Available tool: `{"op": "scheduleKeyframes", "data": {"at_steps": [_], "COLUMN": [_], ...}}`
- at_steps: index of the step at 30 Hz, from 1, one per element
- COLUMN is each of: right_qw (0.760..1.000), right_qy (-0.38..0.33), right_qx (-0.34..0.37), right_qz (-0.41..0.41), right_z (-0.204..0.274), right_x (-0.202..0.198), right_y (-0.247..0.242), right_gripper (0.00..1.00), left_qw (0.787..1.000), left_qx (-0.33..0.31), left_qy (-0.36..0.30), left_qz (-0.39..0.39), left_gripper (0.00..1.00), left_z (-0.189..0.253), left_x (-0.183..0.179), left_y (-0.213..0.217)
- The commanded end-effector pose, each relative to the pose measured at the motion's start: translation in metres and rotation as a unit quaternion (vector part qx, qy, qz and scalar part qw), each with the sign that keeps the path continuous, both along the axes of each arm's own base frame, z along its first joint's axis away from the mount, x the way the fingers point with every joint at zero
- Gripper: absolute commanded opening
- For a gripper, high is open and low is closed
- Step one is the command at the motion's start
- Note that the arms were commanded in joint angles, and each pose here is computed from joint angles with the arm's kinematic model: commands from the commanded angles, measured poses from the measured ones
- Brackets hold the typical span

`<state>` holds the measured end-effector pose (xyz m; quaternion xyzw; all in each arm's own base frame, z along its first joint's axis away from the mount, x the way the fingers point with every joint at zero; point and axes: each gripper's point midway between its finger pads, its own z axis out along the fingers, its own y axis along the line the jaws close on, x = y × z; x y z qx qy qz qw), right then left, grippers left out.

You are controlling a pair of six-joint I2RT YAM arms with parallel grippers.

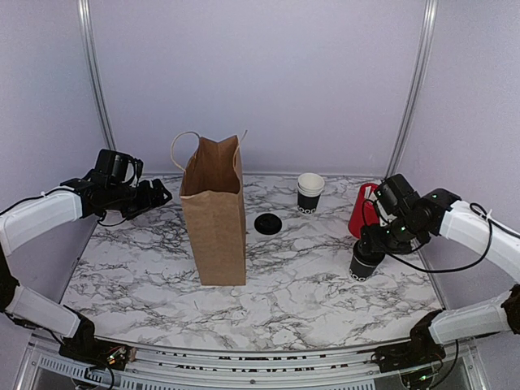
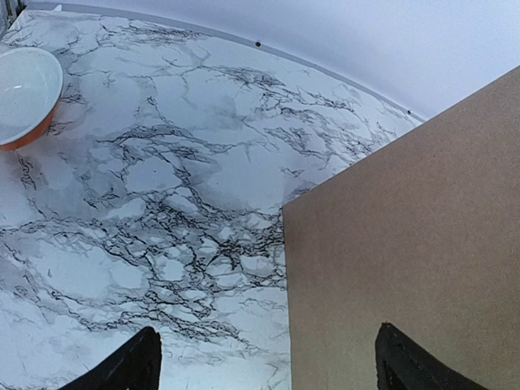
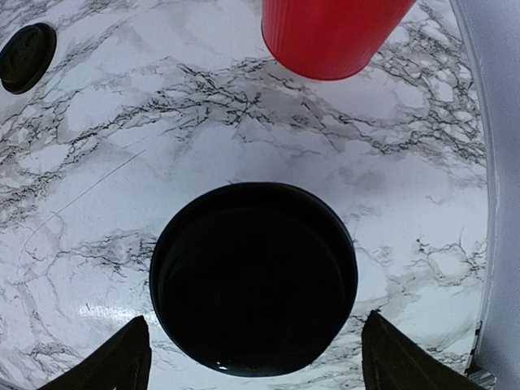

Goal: Pack the takeout coffee

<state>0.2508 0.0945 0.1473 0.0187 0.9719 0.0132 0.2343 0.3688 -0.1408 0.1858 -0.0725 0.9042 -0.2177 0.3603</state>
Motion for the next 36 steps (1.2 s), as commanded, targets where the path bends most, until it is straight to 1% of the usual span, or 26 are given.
{"op": "scheduleKeyframes", "data": {"at_steps": [1, 18, 23, 28, 36], "right_qw": [1.000, 1.000, 1.000, 1.000, 1.000], "right_qy": [-0.027, -0.027, -0.018, -0.010, 0.006], "right_qx": [-0.004, -0.012, -0.021, -0.022, -0.022], "right_qz": [0.000, 0.007, 0.009, 0.010, 0.010], "right_z": [0.013, 0.006, -0.002, -0.008, -0.019], "right_x": [0.016, 0.023, 0.022, 0.022, 0.016], "right_y": [0.001, 0.003, 0.002, 0.003, 0.002], "right_gripper": [0.87, 0.87, 0.84, 0.76, 0.75], "left_qw": [1.000, 1.000, 1.000, 1.000, 1.000], "left_qx": [0.008, 0.009, 0.008, 0.007, 0.005], "left_qy": [-0.013, -0.010, -0.009, -0.008, -0.008], "left_qz": [0.001, 0.002, 0.001, -0.001, -0.004], "left_gripper": [0.92, 0.92, 0.92, 0.92, 0.92], "left_z": [0.006, 0.004, 0.003, 0.003, 0.003], "left_x": [-0.002, -0.003, -0.003, -0.003, -0.003], "left_y": [0.005, 0.006, 0.005, 0.004, 0.003]}}
